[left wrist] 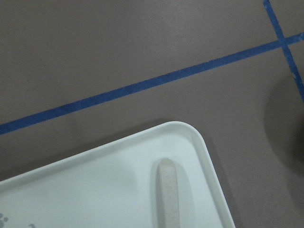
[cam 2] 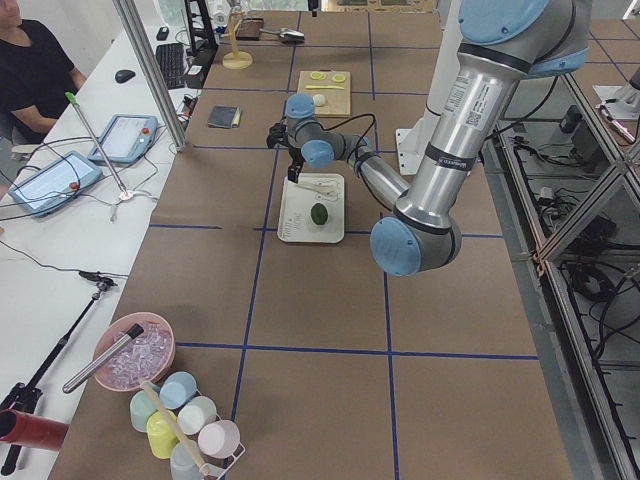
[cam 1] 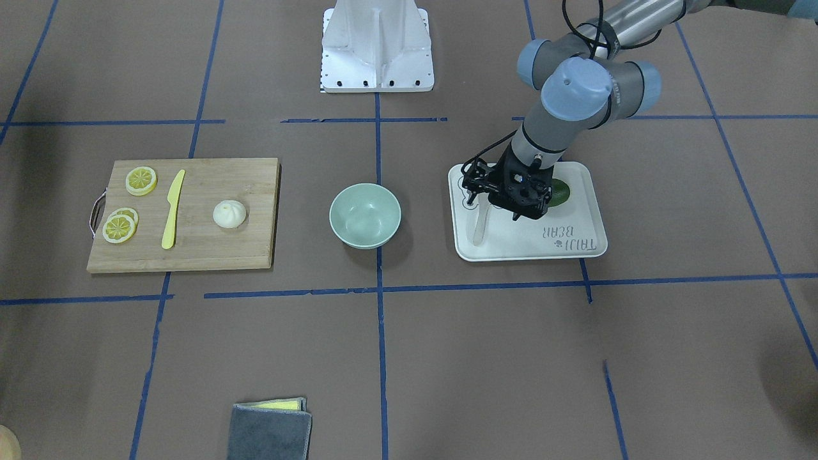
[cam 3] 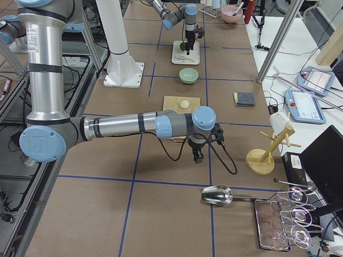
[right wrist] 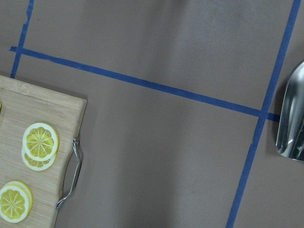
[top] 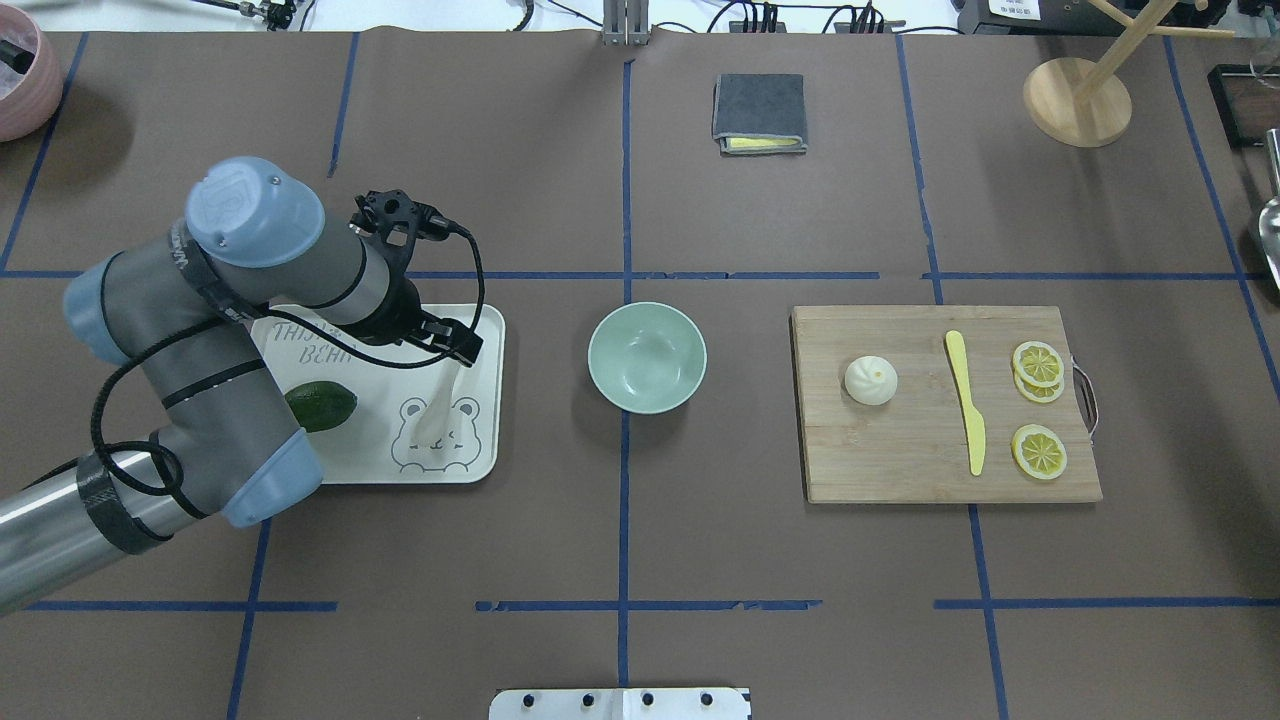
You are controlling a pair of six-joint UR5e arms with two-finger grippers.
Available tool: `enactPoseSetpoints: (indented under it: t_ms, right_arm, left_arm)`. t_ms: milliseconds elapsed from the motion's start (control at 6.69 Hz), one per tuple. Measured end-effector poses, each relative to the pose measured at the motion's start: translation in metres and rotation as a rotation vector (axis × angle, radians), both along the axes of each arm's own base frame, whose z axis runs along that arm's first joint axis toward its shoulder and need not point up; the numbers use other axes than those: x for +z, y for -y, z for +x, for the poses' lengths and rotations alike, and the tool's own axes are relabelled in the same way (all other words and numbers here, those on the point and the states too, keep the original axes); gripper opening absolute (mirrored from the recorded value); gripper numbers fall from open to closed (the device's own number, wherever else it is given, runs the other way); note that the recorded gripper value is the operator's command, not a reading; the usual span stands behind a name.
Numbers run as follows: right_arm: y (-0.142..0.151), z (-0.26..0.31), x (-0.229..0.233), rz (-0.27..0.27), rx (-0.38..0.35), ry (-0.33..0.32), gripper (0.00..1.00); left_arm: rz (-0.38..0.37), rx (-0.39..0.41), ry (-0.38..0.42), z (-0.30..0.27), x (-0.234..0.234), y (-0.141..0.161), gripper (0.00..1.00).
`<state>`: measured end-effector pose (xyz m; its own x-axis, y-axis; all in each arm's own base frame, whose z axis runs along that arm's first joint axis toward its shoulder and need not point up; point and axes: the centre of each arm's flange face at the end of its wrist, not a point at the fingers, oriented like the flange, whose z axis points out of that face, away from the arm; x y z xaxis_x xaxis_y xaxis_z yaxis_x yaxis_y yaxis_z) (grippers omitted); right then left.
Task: Put spoon and bun in bowl
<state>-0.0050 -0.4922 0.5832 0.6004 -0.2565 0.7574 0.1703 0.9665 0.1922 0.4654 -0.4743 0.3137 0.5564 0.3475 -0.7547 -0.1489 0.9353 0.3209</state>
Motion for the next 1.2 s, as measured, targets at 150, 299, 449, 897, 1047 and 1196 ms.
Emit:
enactPoseSetpoints:
  t_ms: [150, 299, 449, 897, 1047, 1196]
  right_arm:
    - [0.000, -0.001, 0.000, 0.000, -0.002, 0.002, 1.00]
    - [0.000, -0.001, 0.001, -0.001, -0.003, 0.002, 1.00]
    - [0.000, -0.001, 0.001, -0.003, -0.003, 0.002, 1.00]
    - [-0.001, -0.003, 0.003, -0.005, -0.009, 0.002, 1.00]
    - [-0.001, -0.004, 0.004, -0.006, -0.010, 0.002, 1.00]
    - [-0.001, -0.004, 0.004, -0.008, -0.011, 0.002, 1.00]
  left_arm:
    - [0.005, 0.002, 0.018, 0.010, 0.005, -0.001, 0.89]
    - [0.017, -0.006, 0.038, 0.020, 0.010, -0.003, 0.87]
    - [0.027, -0.011, 0.054, 0.028, 0.014, -0.006, 0.85]
    - [0.028, -0.012, 0.074, 0.037, 0.021, -0.008, 0.33]
    - [0.027, -0.011, 0.076, 0.038, 0.022, -0.007, 0.00]
    - [0.027, -0.011, 0.076, 0.038, 0.021, -0.007, 0.00]
